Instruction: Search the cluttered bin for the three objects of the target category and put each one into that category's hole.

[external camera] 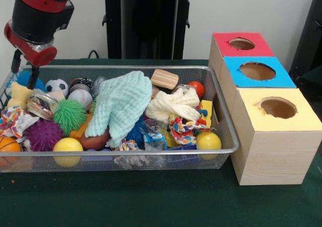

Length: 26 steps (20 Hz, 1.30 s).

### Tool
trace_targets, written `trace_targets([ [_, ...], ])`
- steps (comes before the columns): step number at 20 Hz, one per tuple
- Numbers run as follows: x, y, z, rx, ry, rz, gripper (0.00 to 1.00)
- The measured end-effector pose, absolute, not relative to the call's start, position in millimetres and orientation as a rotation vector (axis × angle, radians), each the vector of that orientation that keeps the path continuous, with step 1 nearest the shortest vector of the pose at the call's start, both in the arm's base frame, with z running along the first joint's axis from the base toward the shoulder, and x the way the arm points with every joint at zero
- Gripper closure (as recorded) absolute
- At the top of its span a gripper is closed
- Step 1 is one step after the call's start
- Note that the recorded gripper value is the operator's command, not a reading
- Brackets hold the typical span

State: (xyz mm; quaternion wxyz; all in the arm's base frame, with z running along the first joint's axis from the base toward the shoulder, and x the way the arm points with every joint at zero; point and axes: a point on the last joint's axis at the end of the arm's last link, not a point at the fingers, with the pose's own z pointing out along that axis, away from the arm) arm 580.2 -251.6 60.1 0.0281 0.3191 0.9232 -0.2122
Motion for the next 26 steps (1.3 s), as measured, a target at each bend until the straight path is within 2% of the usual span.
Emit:
trace_targets([
  [13,579.4,-261.6,51.7,1.155,2.781,-0.639,0.0],
  [26,584.5,-266.8,12.8,1.163,2.681,-0.615,0.0],
])
